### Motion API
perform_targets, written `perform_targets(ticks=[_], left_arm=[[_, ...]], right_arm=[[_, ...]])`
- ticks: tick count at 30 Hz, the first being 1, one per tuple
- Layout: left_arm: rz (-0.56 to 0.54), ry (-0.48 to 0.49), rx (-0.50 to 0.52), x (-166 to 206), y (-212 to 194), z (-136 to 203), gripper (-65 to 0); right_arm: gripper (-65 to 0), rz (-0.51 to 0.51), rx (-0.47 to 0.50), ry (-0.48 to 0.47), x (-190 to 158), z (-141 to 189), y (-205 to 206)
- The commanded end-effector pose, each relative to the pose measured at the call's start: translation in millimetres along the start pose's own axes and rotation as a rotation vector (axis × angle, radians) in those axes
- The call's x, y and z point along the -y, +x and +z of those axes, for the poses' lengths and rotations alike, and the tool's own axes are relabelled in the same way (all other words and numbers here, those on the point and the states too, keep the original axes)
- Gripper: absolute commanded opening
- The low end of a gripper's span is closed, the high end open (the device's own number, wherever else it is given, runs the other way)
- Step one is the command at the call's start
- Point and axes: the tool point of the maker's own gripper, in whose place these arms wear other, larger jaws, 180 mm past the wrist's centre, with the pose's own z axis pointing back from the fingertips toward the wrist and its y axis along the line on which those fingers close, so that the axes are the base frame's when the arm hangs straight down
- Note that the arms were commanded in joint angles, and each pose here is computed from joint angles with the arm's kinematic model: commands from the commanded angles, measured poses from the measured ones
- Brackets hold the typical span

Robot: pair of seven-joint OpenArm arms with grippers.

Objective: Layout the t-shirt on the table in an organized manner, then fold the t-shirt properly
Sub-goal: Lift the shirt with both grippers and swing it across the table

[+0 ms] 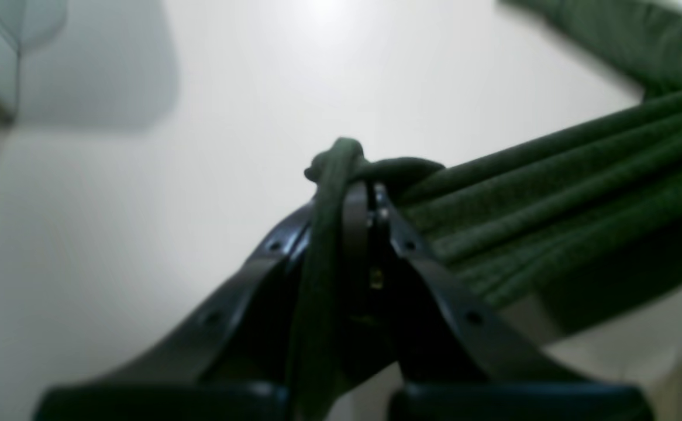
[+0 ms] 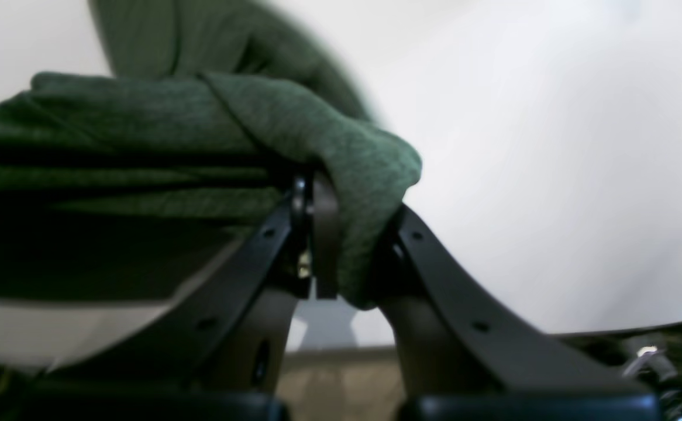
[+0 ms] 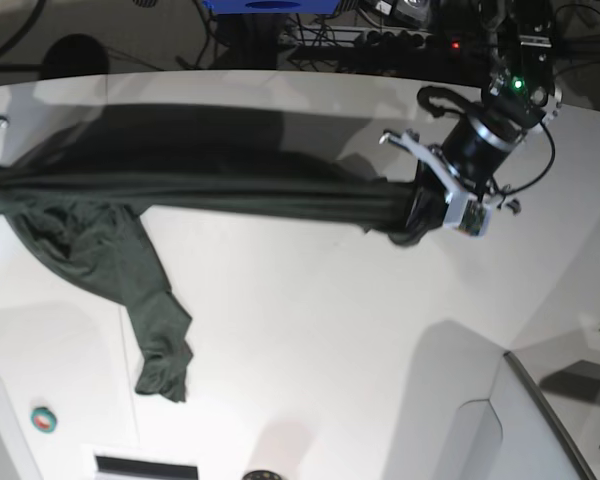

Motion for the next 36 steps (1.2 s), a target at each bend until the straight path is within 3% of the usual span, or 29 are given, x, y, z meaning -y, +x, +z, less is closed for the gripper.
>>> perform_targets(ticks=[1,9,20,25,30,36], left_arm=[[-0.011,0.049,0.060,-12,21,-1,-65.0],[-0.006,0.082,0.283,-24,107,-25,-65.0],[-0.147,0.172,0.504,-58,213,-20,-65.0],[-0.229,0.151,0.509,-43,226,-25,-65.0],[-0.261,0.078,0.516,-14,227,-32,-65.0],[-0.282,0.054,0.556,-4,245,-32,-65.0]], right_arm=[[-64.2,0.029,0.063,-0.071,23,5,24],[-64.2,0.095,0.263,-0.159,60,5,109],[-64.2,0.212,0.562,-0.262,93,36,239],[-64.2,0.215,0.598,-0.291,101,45,251],[-64.2,0.143,0.609,-0.382,131,65,238],[-64.2,0.141,0.669,-0.487,160,99,242]])
